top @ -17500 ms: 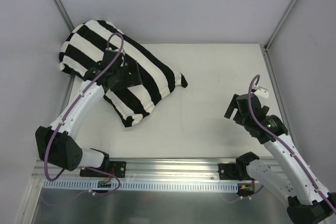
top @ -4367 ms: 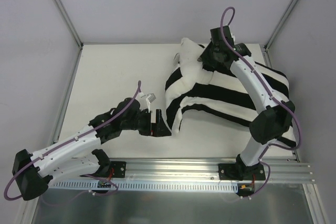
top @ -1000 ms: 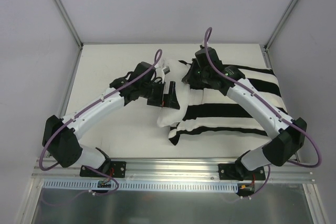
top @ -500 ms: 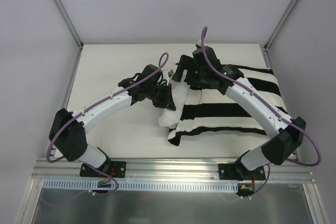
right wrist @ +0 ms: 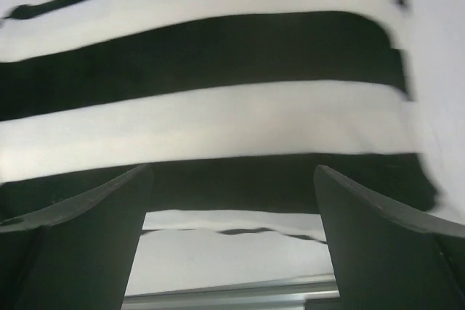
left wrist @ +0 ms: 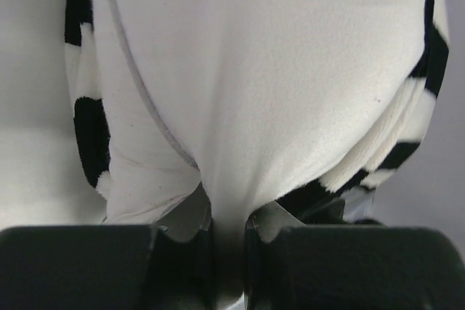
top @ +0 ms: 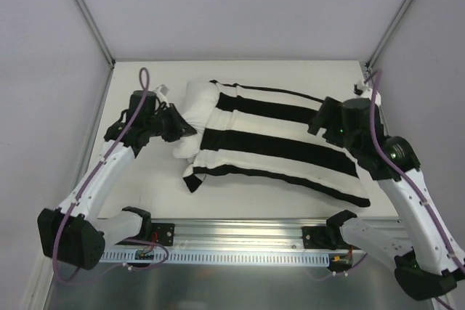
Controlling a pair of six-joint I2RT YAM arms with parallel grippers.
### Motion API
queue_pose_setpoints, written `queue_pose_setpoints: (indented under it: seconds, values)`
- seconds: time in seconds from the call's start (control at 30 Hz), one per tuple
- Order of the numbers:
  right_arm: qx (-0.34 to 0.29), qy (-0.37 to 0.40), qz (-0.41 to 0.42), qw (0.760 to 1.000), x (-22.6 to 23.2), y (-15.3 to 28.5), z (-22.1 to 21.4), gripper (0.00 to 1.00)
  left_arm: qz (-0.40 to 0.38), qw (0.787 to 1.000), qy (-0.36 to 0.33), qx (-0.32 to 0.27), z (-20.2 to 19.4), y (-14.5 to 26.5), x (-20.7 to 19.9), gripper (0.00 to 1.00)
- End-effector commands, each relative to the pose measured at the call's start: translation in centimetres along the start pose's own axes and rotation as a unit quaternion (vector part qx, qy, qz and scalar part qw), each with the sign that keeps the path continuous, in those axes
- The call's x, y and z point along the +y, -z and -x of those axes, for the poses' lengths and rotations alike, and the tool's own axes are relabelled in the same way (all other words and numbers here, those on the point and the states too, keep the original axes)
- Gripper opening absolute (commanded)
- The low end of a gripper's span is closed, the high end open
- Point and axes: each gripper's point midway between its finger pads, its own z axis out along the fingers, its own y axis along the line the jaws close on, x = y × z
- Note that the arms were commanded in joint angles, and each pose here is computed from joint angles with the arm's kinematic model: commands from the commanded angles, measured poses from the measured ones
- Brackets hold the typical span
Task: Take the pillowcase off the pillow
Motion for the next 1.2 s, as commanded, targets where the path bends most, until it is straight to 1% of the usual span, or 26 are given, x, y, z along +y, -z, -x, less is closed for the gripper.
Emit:
queue_pose_setpoints:
  seconds: [0.0,0.07,0.1,0.13,0.23,0.33,0.37,0.4,0.43,0.47,0.5,0.57,0.6,0.67,0.7,0.8,0.97,1.03,1.07,1.13,1.17]
  values:
    - [0.027,0.029,-0.076,0.996,-6.4,1.7,-3.6,0.96,0.011,0.991,0.057,-0.124,4.4,4.0,1.1,0.0]
    - [0.046,0.03,-0.093,0.994,-8.1,2.2,-5.5,0.96,0.048,0.981,0.091,-0.163,5.5,5.7,3.1,0.0]
    - [0.068,0.029,-0.097,0.993,-8.7,1.9,-7.2,0.96,0.059,0.977,0.101,-0.178,5.9,6.2,3.8,0.0]
    - [0.07,0.022,-0.096,0.993,-9.1,2.2,-7.9,0.96,0.073,0.971,0.111,-0.197,6.6,6.8,4.7,0.0]
    - [0.096,-0.003,-0.105,0.99,-10.4,1.8,-11.0,0.96,0.092,0.964,0.114,-0.22,7.7,8.1,5.2,0.0]
    - [0.105,-0.032,-0.11,0.988,-11.0,1.3,-12.9,0.96,0.102,0.966,0.111,-0.212,8.0,8.3,5.1,0.0]
    - [0.103,-0.042,-0.108,0.988,-10.9,1.0,-13.0,0.96,0.111,0.963,0.12,-0.215,8.5,8.5,5.8,0.0]
    - [0.112,-0.051,-0.088,0.989,-10.2,0.7,-13.4,0.96,0.111,0.963,0.121,-0.215,8.7,8.6,5.8,0.0]
    - [0.124,-0.041,-0.073,0.989,-9.9,0.1,-14.4,0.96,0.113,0.963,0.123,-0.211,8.6,8.5,6.0,0.0]
    - [0.114,-0.043,-0.043,0.992,-8.8,-0.6,-14.0,0.96,0.11,0.965,0.125,-0.205,8.6,8.3,5.9,0.0]
    - [0.127,-0.038,-0.015,0.991,-7.9,-0.8,-14.6,0.96,0.109,0.965,0.126,-0.205,8.9,8.3,5.9,0.0]
    - [0.128,-0.012,0.025,0.991,-6.8,-1.8,-14.9,0.96,0.106,0.968,0.124,-0.191,8.9,7.9,5.8,0.0]
    - [0.138,-0.006,0.028,0.99,-6.6,-2.1,-15.3,0.96,0.104,0.969,0.12,-0.191,9.3,8.0,5.6,0.0]
    - [0.139,0.017,0.027,0.99,-6.7,-2.9,-15.3,0.96,0.107,0.97,0.123,-0.181,9.6,7.5,5.8,0.0]
    - [0.156,0.031,0.012,0.987,-7.2,-3.6,-16.0,0.96,0.105,0.97,0.123,-0.183,10.0,7.5,5.6,0.0]
    - [0.182,0.062,0.007,0.981,-7.2,-4.7,-16.6,0.96,0.102,0.973,0.121,-0.17,10.9,6.8,5.3,0.0]
    - [0.172,0.096,-0.018,0.98,-7.8,-6.0,-15.9,0.97,0.11,0.974,0.118,-0.161,11.8,6.0,5.7,0.0]
    - [0.182,0.103,-0.03,0.977,-8.1,-6.6,-16.3,0.99,0.115,0.973,0.116,-0.164,12.4,5.9,5.9,0.0]
    - [0.187,0.104,-0.034,0.976,-8.2,-6.8,-16.5,0.95,0.116,0.973,0.117,-0.164,12.5,5.9,6.0,0.0]
    - [0.197,0.099,-0.042,0.974,-8.4,-7.4,-17.2,0.72,0.113,0.973,0.116,-0.166,12.9,6.0,5.8,0.0]
    - [0.196,0.094,-0.049,0.975,-8.6,-7.5,-17.3,0.59,0.111,0.973,0.116,-0.167,13.0,6.1,5.7,0.0]
